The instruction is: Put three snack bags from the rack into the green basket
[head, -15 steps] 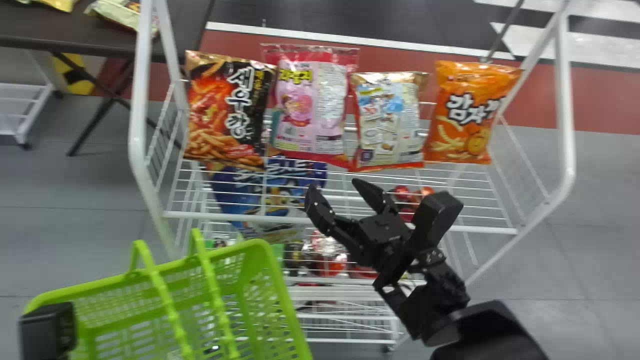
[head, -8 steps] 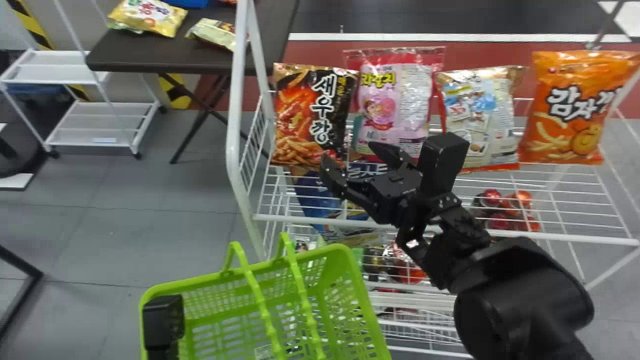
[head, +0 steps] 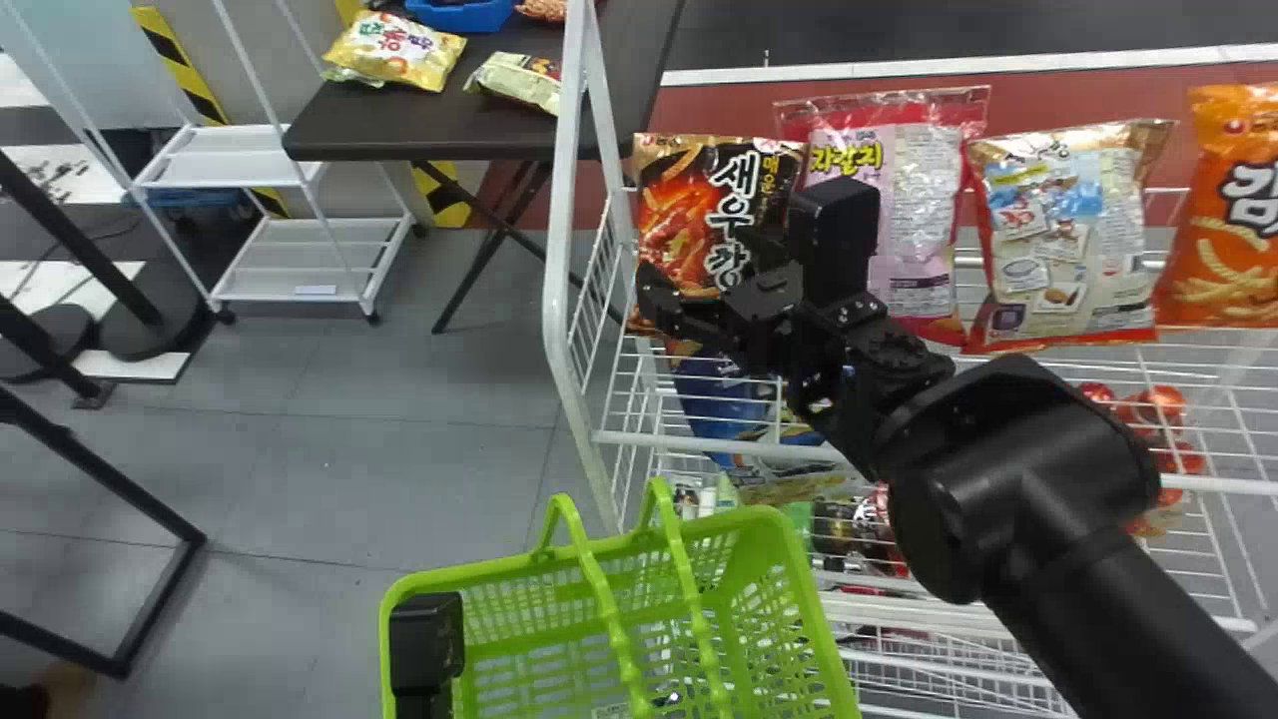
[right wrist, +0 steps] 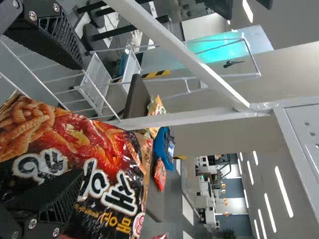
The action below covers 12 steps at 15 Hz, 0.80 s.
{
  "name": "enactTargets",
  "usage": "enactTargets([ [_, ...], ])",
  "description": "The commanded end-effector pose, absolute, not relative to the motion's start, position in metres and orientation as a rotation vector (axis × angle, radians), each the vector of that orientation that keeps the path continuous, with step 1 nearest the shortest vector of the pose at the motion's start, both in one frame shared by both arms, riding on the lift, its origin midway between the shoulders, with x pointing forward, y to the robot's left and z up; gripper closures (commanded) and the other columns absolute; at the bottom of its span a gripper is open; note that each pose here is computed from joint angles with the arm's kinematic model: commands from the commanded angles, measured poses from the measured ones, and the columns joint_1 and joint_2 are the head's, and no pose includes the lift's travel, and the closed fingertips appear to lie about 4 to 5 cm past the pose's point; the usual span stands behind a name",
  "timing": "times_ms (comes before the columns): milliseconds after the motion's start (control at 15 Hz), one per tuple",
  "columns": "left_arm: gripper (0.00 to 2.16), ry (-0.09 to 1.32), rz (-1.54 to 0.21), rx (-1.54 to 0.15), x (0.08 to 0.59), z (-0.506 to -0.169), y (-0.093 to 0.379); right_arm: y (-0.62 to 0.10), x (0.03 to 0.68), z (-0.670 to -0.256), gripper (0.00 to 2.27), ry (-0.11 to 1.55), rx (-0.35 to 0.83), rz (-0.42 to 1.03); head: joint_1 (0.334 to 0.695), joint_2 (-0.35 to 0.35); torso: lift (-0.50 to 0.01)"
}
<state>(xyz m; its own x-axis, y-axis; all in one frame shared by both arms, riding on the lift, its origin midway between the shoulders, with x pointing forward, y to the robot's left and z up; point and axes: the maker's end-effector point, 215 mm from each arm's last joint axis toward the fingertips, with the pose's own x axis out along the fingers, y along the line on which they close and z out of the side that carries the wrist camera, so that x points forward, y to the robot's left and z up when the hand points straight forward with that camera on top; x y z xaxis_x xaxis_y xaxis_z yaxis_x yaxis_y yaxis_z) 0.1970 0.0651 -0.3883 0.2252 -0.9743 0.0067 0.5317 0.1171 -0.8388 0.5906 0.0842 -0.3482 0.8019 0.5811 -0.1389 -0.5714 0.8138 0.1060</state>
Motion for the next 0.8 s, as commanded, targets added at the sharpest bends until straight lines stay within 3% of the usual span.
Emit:
enactTargets([
  [0,2.15,0.657,-1.223,-0.837,0.196,-0.386,0.067,0.092,0.603,-0.357,0.07,0.195,-0.008,0.581,0.695,0.206,0.0],
  [267,2.15,0.655,-1.214,-0.836,0.195,-0.387,0.073,0.066,0.617,-0.392,0.08,0.264,-0.155,0.456,0.695,0.21,0.0],
  [533,2.15,0.654,-1.21,-0.835,0.194,-0.386,0.075,0.047,0.643,-0.404,0.09,0.27,-0.21,0.432,0.695,0.18,0.0],
  [600,2.15,0.655,-1.206,-0.837,0.193,-0.386,0.077,0.043,0.647,-0.405,0.13,0.267,-0.217,0.428,0.695,0.175,0.0],
  [733,2.15,0.648,-1.203,-0.838,0.193,-0.385,0.08,0.043,0.652,-0.403,0.44,0.264,-0.223,0.444,0.695,0.166,0.0],
])
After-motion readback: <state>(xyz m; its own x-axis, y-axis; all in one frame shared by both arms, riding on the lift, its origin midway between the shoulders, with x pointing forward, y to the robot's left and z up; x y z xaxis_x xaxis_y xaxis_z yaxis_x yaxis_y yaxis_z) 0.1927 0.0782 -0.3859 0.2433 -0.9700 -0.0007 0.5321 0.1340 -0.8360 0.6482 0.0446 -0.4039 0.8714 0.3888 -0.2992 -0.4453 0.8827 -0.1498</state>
